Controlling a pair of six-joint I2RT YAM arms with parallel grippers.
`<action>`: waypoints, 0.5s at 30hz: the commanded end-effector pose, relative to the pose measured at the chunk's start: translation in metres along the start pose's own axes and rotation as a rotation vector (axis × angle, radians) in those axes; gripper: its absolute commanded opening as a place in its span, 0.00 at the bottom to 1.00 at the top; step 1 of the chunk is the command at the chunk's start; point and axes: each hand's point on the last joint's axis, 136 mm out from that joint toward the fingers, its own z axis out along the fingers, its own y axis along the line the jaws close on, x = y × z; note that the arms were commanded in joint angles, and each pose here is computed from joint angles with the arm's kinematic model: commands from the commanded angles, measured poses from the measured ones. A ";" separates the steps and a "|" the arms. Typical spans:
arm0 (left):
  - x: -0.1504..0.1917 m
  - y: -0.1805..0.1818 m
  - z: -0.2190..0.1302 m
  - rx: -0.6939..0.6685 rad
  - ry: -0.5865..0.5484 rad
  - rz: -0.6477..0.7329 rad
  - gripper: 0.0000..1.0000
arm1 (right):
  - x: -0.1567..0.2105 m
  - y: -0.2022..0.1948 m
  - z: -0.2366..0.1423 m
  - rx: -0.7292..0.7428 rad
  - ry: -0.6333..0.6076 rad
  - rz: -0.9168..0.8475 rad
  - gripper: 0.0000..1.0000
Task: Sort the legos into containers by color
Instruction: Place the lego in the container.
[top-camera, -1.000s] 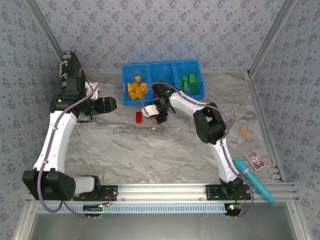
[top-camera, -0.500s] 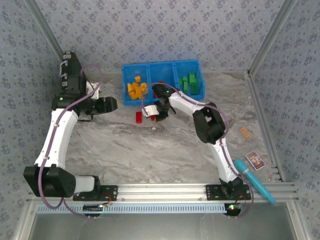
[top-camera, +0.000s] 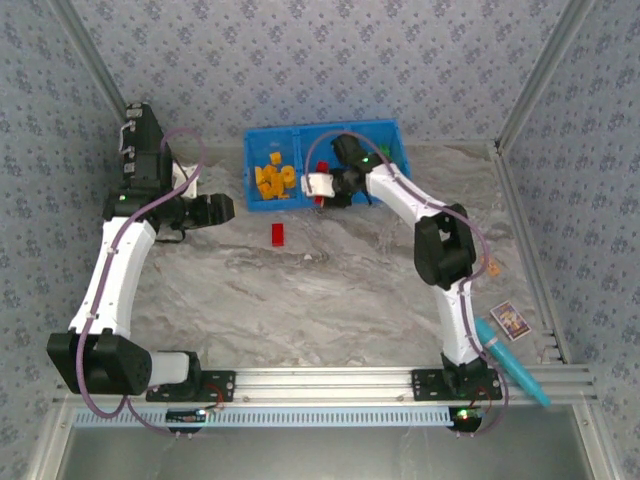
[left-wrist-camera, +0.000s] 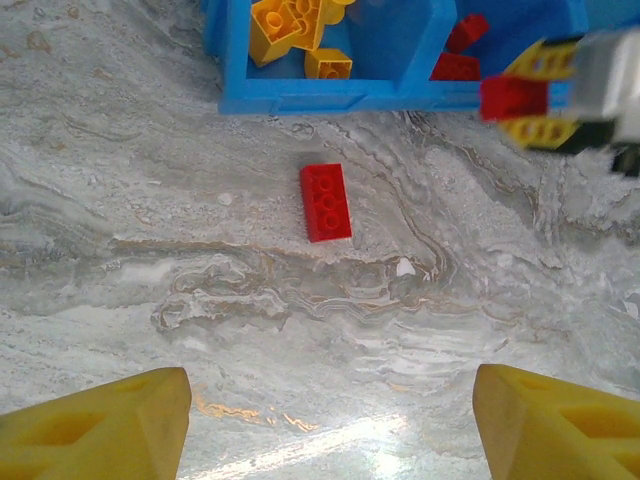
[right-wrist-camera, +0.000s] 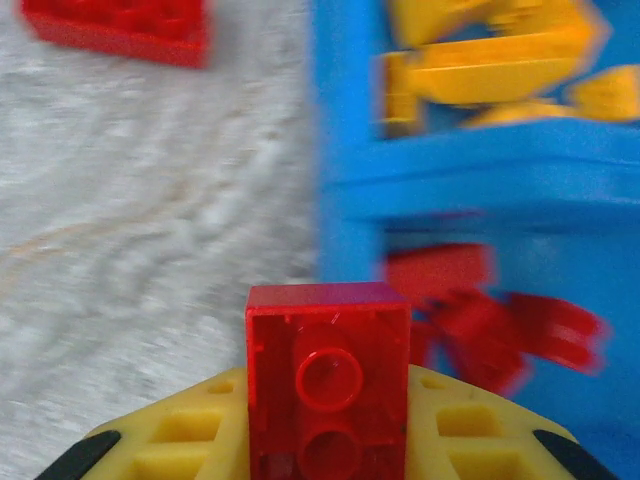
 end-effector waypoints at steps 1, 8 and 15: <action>-0.004 -0.001 -0.013 -0.009 -0.038 0.031 0.75 | -0.008 -0.048 -0.010 0.161 -0.011 -0.002 0.32; -0.001 0.022 -0.005 -0.124 -0.024 0.012 0.84 | 0.018 -0.090 0.033 0.245 0.097 0.028 0.31; 0.008 0.033 0.026 -0.116 0.015 -0.065 0.86 | 0.032 -0.108 0.050 0.303 0.082 0.090 0.38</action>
